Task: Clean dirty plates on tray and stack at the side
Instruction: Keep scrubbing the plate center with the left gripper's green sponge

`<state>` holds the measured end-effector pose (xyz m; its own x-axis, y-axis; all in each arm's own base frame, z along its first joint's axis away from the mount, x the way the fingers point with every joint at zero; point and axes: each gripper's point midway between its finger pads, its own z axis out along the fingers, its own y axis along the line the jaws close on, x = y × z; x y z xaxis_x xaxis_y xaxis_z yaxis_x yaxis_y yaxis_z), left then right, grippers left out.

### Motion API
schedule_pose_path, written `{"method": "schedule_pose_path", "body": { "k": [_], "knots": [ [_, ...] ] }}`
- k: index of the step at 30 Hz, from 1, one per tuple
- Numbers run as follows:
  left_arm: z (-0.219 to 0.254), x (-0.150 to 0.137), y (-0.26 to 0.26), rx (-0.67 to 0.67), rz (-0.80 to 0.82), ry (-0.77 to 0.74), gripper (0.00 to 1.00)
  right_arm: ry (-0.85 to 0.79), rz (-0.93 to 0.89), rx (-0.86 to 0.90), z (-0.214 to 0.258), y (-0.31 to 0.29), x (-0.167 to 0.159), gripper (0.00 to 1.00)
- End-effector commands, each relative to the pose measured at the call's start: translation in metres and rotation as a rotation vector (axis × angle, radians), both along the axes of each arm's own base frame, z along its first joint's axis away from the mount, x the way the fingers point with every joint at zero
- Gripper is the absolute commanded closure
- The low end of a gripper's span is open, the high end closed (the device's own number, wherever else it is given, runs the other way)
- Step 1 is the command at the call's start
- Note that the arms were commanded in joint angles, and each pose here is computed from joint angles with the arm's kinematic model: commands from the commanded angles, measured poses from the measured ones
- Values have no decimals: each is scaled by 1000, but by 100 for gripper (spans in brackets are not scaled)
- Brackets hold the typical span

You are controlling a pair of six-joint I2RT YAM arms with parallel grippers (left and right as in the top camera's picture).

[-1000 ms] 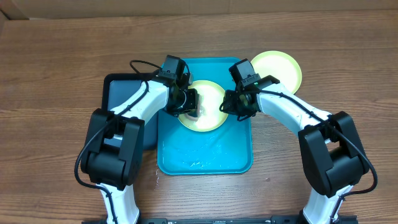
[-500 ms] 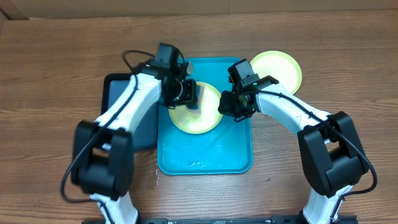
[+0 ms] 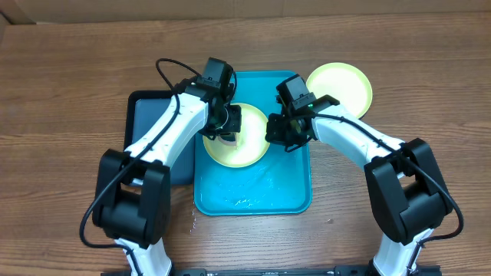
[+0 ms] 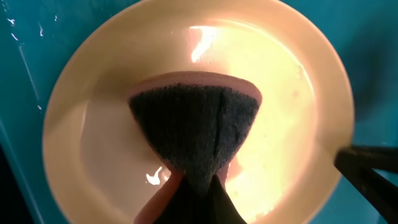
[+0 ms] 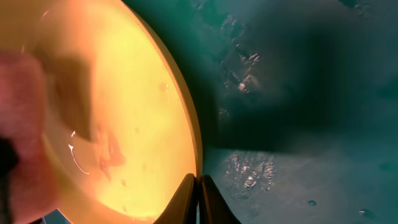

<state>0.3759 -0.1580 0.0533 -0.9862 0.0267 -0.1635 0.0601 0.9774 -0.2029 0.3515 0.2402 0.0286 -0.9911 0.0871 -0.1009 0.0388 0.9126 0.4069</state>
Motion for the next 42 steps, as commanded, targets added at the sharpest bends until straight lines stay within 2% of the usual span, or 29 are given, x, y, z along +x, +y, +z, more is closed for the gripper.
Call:
{"method": "schedule_pose_path", "body": {
  "k": [1,11,18,21,30,32,37,42],
  "knots": [
    [-15,1,2,33,3,15,96,-38,6,-15,6,3,1,96],
    [-21,-1,3,41,3,31,96,-31,15,-29,-3,4,-5,96],
    [-24,-6,27,170,43,41,96,-34,16,-28,-3,5,-5,96],
    [-26,-6,28,171,43,39,96,-35,16,-29,-3,5,-5,96],
    [-57,-22,15,120,29,47,96,-36,16,-31,-3,5,-5,96],
    [-59,-28,7,74,33,70,96,-36,16,-31,-3,5,-4,96],
    [-49,-37,-28,-129,-46,124,96,-36,16,-31,-3,5,-4,96],
    [-21,-21,-31,-166,-52,84,96,-36,16,-32,-3,5,-4,96]
  ]
}}
